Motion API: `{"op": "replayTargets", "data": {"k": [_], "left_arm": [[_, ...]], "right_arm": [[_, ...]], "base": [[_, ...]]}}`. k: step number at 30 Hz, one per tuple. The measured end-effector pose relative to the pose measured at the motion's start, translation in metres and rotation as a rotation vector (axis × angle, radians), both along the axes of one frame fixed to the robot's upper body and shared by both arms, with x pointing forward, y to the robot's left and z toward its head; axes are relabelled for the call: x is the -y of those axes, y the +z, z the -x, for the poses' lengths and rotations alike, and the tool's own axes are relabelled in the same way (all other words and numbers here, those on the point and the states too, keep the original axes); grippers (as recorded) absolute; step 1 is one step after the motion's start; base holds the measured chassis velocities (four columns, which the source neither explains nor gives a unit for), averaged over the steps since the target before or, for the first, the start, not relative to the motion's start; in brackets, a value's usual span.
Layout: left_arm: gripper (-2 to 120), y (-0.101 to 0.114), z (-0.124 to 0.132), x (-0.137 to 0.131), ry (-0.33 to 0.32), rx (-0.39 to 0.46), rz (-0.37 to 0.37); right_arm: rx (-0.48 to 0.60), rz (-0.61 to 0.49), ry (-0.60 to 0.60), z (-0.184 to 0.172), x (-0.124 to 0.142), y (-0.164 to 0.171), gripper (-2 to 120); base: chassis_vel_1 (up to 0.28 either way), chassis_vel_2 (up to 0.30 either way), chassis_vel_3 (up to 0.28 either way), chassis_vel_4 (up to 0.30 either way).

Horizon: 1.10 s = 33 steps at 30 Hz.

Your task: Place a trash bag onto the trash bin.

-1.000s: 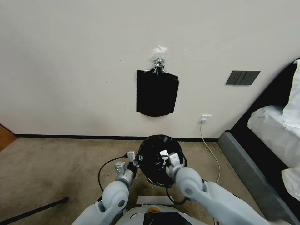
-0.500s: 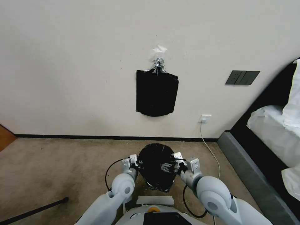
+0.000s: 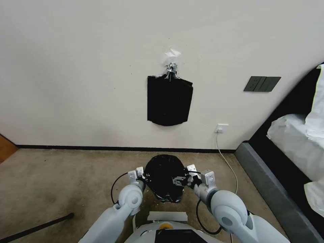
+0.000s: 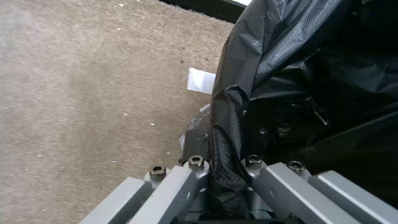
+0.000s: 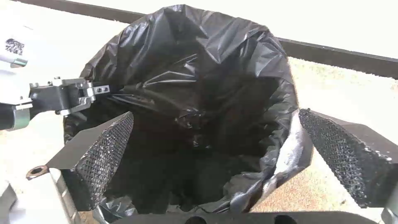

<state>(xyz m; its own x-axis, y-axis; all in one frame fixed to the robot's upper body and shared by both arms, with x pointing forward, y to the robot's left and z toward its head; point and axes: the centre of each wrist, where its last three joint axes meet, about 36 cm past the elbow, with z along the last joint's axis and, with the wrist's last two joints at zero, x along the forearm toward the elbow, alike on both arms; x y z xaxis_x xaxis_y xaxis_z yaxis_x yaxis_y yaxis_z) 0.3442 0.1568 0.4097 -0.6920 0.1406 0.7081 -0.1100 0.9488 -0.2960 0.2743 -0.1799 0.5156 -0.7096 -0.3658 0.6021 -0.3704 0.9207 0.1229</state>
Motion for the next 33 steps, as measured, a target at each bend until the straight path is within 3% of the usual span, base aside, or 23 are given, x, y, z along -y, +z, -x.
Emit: {"op": "replayTargets", "data": {"k": [12,15,16,19,20,23,24,27,33], "left_arm": [[46,0.006,0.007,-0.010,-0.029,0.103,-0.026],[59,0.007,0.011,-0.019,-0.047,0.209,-0.036],[59,0.007,0.011,-0.019,-0.047,0.209,-0.036],[74,-0.004,0.024,-0.032,-0.069,0.441,-0.099],[74,-0.004,0.024,-0.032,-0.069,0.441,-0.099],[89,-0.019,0.048,-0.051,-0.074,0.612,-0.154],[89,-0.019,0.048,-0.051,-0.074,0.612,-0.154],[99,-0.028,0.074,-0.070,-0.063,0.737,-0.248],[100,-0.036,0.119,-0.082,-0.048,0.831,-0.342]], "right_arm": [[0.016,0.015,-0.032,0.006,0.002,-0.009,100],[0.073,0.006,-0.080,0.008,0.005,-0.020,100],[0.073,0.006,-0.080,0.008,0.005,-0.020,100],[0.232,0.007,-0.162,0.006,0.018,-0.053,100],[0.232,0.007,-0.162,0.006,0.018,-0.053,100],[0.396,0.048,-0.237,0.011,0.041,-0.099,100],[0.396,0.048,-0.237,0.011,0.041,-0.099,100],[0.520,0.064,-0.306,0.025,0.056,-0.131,100],[0.632,0.043,-0.360,0.047,0.050,-0.159,100]], "base": [[0.000,0.000,0.000,0.000],[0.000,0.000,0.000,0.000],[0.000,0.000,0.000,0.000],[0.000,0.000,0.000,0.000],[0.000,0.000,0.000,0.000],[0.000,0.000,0.000,0.000],[0.000,0.000,0.000,0.000],[0.000,0.000,0.000,0.000],[0.000,0.000,0.000,0.000]]}}
